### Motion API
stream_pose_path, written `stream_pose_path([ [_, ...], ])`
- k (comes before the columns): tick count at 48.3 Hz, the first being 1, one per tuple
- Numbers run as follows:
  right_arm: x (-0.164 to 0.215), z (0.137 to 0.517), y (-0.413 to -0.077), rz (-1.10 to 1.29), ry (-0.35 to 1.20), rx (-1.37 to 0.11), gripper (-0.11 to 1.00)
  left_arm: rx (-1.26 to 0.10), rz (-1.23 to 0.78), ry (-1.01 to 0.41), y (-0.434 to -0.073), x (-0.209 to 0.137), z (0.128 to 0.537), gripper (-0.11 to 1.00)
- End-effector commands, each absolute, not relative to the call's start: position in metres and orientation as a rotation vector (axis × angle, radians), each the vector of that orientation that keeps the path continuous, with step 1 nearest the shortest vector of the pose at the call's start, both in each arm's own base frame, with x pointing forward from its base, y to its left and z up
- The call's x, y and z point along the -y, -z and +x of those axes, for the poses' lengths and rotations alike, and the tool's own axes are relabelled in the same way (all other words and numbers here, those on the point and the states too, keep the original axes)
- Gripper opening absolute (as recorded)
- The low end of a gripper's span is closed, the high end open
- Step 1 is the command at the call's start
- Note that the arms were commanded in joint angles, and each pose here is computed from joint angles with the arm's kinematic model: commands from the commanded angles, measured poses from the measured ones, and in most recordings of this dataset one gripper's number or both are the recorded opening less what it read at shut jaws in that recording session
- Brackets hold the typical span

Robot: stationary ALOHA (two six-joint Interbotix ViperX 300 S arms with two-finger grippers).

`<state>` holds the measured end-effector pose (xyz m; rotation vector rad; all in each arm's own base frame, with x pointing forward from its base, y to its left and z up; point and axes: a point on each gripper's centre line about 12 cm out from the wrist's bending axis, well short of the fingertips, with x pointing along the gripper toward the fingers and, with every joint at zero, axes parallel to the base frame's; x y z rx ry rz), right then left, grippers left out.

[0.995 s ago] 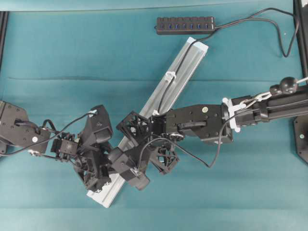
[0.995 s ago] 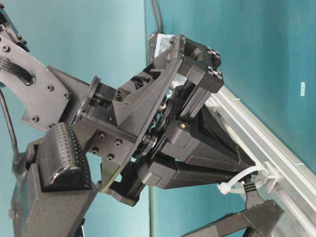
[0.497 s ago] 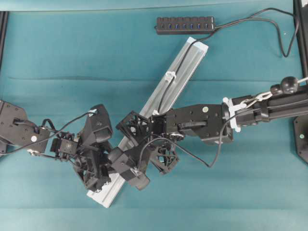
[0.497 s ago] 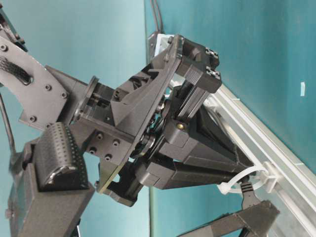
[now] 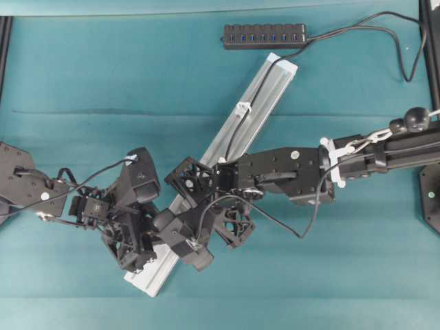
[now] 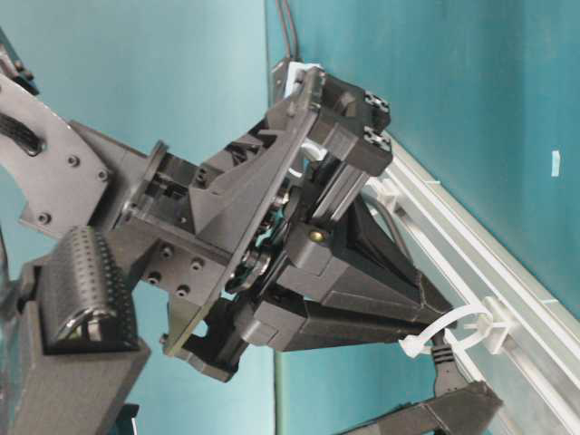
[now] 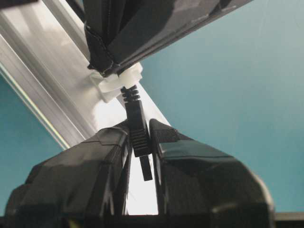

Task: Pass the USB cable through three rings with both arms.
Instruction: 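Grasp the plug past the third loop with the left gripper, then pull the cable taut down the rail with the left gripper and release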

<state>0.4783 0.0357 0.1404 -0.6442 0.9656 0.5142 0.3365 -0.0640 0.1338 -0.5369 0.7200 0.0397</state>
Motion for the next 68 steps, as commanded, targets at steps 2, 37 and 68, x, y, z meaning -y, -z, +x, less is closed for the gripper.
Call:
stream_pose_path([
  [2, -0.032, 0.478, -0.147, -0.618, -0.495, -0.967, 0.07, -0.663, -0.543, -0.015, -0.153, 0.066, 0.341, 0.13],
  [37, -0.032, 0.477, -0.154, -0.573, -0.478, -0.987, 0.87, -0.673, -0.543, -0.019, -0.151, 0.066, 0.339, 0.11],
  [68, 0.001, 0.438, -0.207, -0.349, -0.299, -0.989, 0.87, -0.671, -0.763, -0.078, -0.156, 0.065, 0.309, 0.10],
])
